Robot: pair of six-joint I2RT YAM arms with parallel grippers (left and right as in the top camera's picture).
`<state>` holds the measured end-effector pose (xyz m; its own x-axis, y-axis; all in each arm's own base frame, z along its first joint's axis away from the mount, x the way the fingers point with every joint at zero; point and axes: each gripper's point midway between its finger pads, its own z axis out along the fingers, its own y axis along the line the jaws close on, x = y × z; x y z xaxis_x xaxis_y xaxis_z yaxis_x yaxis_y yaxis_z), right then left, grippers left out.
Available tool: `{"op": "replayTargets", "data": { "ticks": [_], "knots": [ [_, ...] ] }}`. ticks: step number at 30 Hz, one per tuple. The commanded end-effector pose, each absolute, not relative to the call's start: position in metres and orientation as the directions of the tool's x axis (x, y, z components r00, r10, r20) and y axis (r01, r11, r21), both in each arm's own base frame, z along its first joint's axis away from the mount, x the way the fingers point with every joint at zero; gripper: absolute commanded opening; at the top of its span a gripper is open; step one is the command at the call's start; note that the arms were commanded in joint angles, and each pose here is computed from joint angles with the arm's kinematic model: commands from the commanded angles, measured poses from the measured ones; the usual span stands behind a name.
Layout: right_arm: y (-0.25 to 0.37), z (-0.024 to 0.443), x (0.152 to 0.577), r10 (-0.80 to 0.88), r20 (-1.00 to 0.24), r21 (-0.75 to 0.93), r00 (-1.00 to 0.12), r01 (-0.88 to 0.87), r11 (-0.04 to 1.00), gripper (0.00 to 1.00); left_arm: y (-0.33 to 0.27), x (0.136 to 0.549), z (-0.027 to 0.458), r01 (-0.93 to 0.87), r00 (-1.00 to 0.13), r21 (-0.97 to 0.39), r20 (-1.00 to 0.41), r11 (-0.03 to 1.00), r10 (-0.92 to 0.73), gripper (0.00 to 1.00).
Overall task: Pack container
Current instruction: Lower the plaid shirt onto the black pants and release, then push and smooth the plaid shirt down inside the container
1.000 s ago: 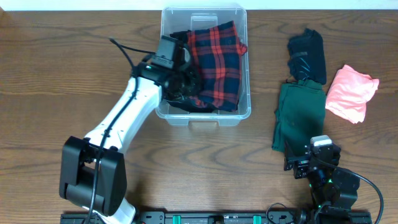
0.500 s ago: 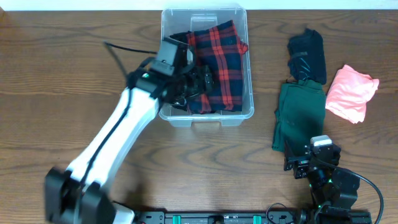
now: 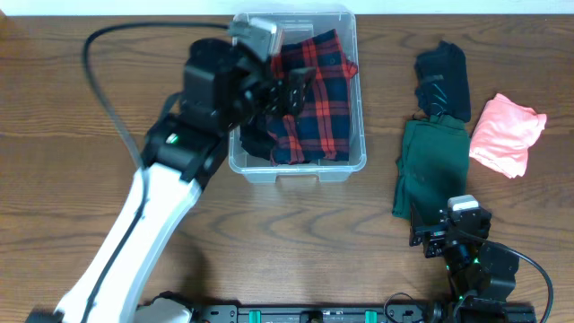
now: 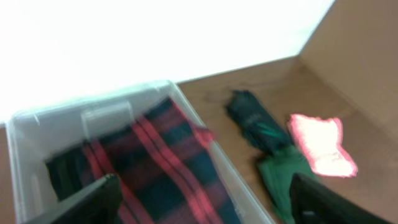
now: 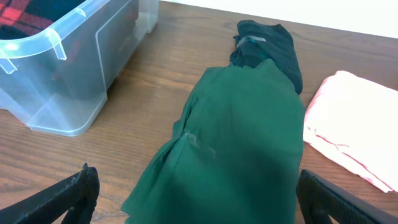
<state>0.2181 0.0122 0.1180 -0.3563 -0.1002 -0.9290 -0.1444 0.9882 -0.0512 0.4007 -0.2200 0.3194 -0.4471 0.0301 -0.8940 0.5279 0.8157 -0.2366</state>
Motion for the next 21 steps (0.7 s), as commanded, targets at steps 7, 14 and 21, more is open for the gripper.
{"op": "replayTargets", "data": {
  "ticks": [7,14,21],
  "knots": [
    [0.015,0.117,0.218,-0.103,-0.929,-0.049,-0.355,-0.157,0.986,0.99,-0.252,0.489,0.184,0.513,-0.484,-0.157,-0.865,0.844,0.134,0.79],
    [0.015,0.117,0.218,-0.103,-0.929,-0.049,-0.355,-0.157,0.986,0.99,-0.252,0.483,0.065,0.34,-0.751,-0.324,-0.659,0.883,0.048,0.72],
    [0.015,0.117,0.218,-0.103,-0.929,-0.049,-0.355,-0.157,0.986,0.99,-0.247,0.462,0.032,0.292,-0.836,-0.336,-0.545,0.895,0.068,0.68]
  ]
}}
